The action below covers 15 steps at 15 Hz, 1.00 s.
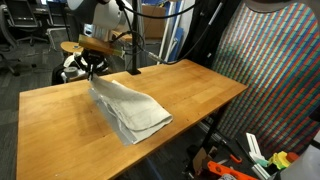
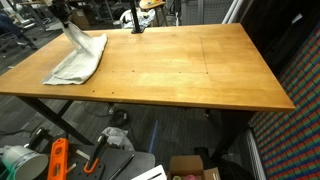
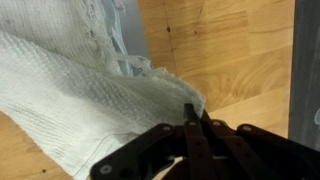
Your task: Fold the towel in half from right to left
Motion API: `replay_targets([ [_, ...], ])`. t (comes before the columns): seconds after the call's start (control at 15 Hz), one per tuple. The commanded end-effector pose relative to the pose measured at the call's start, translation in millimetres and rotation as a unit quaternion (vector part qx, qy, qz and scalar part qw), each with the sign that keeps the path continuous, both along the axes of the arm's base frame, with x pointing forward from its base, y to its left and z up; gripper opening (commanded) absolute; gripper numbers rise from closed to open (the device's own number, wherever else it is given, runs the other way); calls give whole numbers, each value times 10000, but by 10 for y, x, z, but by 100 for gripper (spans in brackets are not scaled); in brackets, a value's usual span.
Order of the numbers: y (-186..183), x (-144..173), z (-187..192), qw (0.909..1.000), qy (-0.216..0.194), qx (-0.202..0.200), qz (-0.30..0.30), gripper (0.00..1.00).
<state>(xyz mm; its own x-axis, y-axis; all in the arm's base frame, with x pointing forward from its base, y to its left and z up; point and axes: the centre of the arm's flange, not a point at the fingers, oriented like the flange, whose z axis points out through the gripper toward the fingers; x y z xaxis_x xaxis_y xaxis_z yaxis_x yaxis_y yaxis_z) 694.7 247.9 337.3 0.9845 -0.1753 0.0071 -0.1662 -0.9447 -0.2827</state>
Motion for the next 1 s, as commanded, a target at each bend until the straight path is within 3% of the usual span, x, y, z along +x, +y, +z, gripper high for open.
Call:
replay_targets([
  [0.0,50,327,-11,9997,-56,-65,-223,1],
  [0.47,-79,324,-103,9998,48,-191,-82,2],
  [0.53,-88,283,-100,9997,198,-160,-13,28],
  [0.67,-123,130,-56,9988,413,-180,205,35],
  [0.93,-264,-264,129,9944,633,-119,842,67],
])
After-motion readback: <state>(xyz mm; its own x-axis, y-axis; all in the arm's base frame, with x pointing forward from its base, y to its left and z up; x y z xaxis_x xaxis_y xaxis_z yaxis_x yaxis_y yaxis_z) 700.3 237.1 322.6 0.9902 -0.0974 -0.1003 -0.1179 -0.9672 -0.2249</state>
